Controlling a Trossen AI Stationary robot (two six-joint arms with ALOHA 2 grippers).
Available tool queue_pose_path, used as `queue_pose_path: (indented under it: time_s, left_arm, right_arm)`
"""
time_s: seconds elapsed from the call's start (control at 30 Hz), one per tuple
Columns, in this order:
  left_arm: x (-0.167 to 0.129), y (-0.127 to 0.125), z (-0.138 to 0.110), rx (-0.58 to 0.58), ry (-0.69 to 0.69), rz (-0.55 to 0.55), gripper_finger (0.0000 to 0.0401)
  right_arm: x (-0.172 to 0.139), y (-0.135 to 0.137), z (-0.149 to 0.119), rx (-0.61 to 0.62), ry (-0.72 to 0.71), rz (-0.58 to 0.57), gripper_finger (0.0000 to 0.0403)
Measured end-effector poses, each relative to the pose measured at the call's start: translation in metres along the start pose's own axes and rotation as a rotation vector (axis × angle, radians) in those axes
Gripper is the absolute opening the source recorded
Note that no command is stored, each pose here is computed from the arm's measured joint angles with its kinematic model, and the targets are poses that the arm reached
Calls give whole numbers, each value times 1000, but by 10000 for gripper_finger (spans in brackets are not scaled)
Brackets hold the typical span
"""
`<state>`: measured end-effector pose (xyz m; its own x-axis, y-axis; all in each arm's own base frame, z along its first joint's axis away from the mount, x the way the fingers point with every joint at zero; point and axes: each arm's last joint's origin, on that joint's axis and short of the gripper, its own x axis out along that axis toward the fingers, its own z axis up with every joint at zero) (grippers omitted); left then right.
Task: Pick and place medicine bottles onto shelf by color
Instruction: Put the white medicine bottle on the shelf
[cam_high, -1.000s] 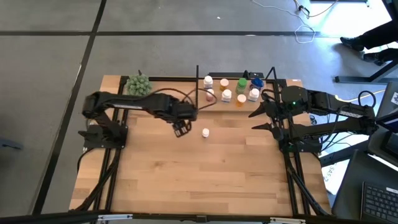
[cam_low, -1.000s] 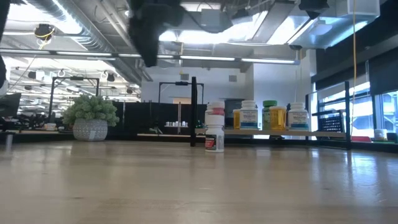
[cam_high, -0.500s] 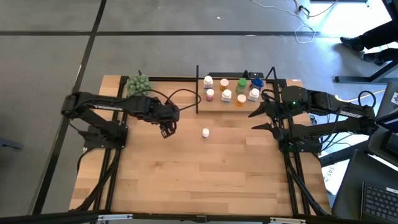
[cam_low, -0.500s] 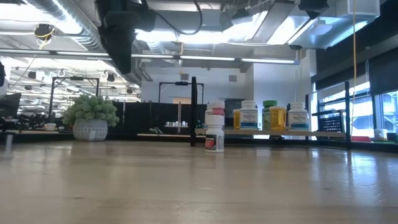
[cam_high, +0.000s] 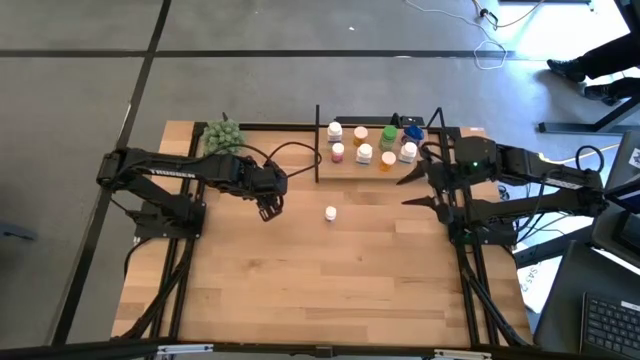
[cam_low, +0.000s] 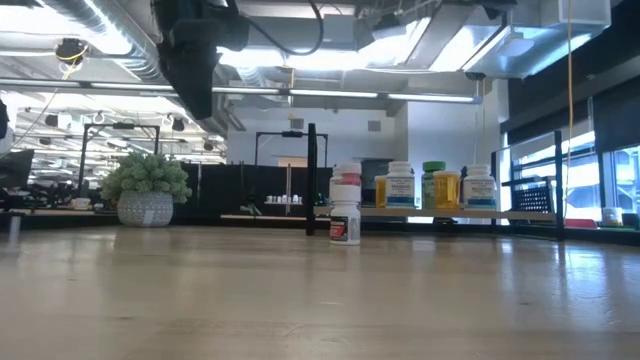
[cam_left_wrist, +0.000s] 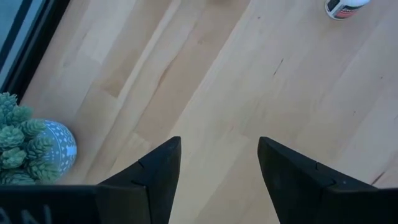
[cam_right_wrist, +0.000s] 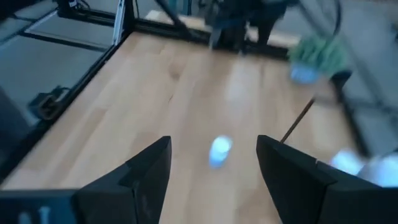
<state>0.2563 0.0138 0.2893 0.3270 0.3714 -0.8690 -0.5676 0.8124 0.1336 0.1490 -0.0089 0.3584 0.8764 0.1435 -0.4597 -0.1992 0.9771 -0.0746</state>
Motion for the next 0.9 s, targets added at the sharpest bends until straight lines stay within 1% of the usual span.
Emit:
queue_pose_path:
  time_s: [0.07, 0.13, 0.2, 0.27, 0.47, 0.63, 0.73, 0.9]
  left_arm:
    - [0, 0, 0, -6, 0, 0, 208]
    - [0, 0, 0, -27, 0, 0, 208]
    - [0, 0, 0, -42, 1, 1, 208]
    - [0, 0, 0, -48, 2, 1, 208]
    - [0, 0, 0, -50, 5, 4, 208]
    - [0, 0, 0, -49, 5, 4, 208]
    - [0, 0, 0, -45, 6, 4, 208]
    - [0, 0, 0, -38, 6, 4, 208]
  right_arm:
    - [3, -2, 5, -65, -36, -20, 238]
    - [10, -5, 9, -69, -49, -50, 238]
    - [22, -9, 8, -57, -9, -75, 238]
    - [36, -13, 7, -45, 33, -74, 238]
    - [83, -23, -3, 96, 170, -59, 238]
    - [118, -30, -9, 157, 215, -48, 239]
    - [136, -33, -13, 161, 231, -44, 239]
    - [161, -38, -22, 123, 261, -33, 239]
